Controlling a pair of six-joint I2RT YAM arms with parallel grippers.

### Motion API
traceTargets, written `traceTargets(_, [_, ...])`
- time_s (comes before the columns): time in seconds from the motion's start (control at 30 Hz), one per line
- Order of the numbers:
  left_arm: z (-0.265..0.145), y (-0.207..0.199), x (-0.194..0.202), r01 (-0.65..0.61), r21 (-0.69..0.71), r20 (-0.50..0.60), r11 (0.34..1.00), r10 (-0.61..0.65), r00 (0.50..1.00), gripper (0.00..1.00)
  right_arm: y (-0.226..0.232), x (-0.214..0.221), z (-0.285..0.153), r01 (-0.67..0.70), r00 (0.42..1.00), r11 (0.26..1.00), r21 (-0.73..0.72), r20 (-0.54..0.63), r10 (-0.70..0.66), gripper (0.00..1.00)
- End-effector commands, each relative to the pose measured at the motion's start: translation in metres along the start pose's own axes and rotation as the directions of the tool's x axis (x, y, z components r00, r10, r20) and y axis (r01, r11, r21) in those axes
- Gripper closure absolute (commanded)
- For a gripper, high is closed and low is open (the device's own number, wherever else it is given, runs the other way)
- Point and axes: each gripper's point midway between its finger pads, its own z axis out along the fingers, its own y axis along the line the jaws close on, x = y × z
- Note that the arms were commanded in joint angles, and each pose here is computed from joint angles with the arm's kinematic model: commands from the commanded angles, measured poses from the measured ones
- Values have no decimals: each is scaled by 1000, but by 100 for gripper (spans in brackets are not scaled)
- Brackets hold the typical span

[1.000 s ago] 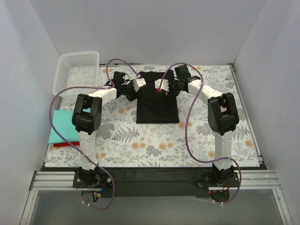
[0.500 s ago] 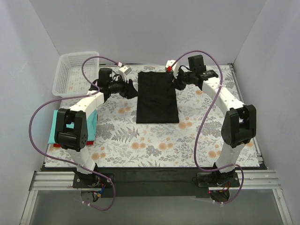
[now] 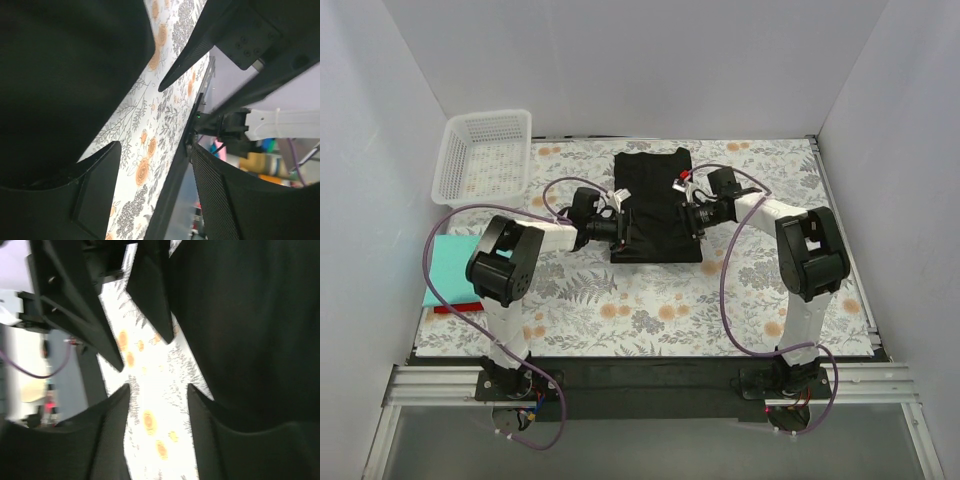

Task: Fold and stack the t-shirts
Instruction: Fold the tshirt

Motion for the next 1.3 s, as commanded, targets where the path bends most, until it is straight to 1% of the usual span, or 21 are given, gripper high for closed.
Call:
traceTargets(0.0, [0,1,1,126,45,1,991,-126,992,42,14,4,7,-144,989,982,-120,-4,145,42])
traceTargets(0.03, [1,6,2,138,34,2,990,-138,990,41,8,18,11,-197,980,973,-120,-26,195,41])
traceTargets(0.07, [2,17,7,168,13,-3,986,-168,986,40,4,23,12,-215,977,969,-118,-31,213,38])
traceTargets(0.1, [2,25,9,176,-2,0,984,-176,984,38,0,28,13,-230,973,967,-112,-38,227,32])
traceTargets(0.17, [-3,40,7,206,-11,24,979,-205,978,37,-16,38,14,-266,964,959,-94,-42,263,28])
traceTargets(0.2, [-4,52,12,254,-23,25,967,-253,967,36,-20,42,15,-282,959,955,-94,-47,279,25])
traceTargets(0.3, [-11,74,17,325,-33,42,945,-324,945,34,-44,57,14,-332,943,940,-74,-50,329,22])
traceTargets(0.43, [-21,90,29,380,-36,35,924,-379,925,34,-62,76,7,-418,908,900,-127,-54,415,22])
traceTargets(0.63, [-33,89,51,428,-1,13,904,-428,904,34,-53,94,1,-467,884,865,-182,-71,462,24])
traceTargets(0.77, [-42,73,44,402,59,15,914,-404,915,34,-54,100,-5,-491,871,855,-170,-59,488,24])
traceTargets(0.83, [-46,58,45,403,105,-22,909,-403,915,34,-50,97,-10,-494,868,850,-182,-49,494,24])
traceTargets(0.87, [-50,46,41,359,136,-16,923,-360,933,33,-48,95,-12,-483,874,856,-184,-45,483,24])
traceTargets(0.97, [-58,19,33,306,186,-29,934,-306,952,31,-29,75,-25,-386,921,902,-195,-17,390,24])
traceTargets(1.0, [-64,2,22,236,202,-9,950,-239,971,31,-23,69,-28,-361,930,912,-194,-11,366,25])
traceTargets(1.03, [-66,-3,19,150,203,8,968,-155,988,30,-17,60,-35,-295,954,939,-176,10,301,25])
traceTargets(1.07, [-68,-5,22,171,180,-11,969,-172,985,30,-11,47,-41,-229,972,959,-165,21,235,25])
traceTargets(1.1, [-70,-11,18,129,172,-4,977,-130,992,30,-8,41,-45,-182,982,972,-150,29,188,25])
traceTargets(1.13, [-76,-24,6,-46,170,39,984,40,998,30,-7,31,-51,-123,991,987,-105,41,128,26])
traceTargets(1.17, [-78,-21,7,-31,115,35,993,27,999,30,-5,14,-57,-50,997,996,-73,53,54,27])
traceTargets(1.23, [-87,-34,-10,-212,52,80,976,208,975,31,-10,5,-66,88,996,995,37,31,-89,28])
traceTargets(1.27, [-90,-29,-8,-331,4,74,944,329,941,32,-13,0,-70,149,988,986,79,22,-151,28])
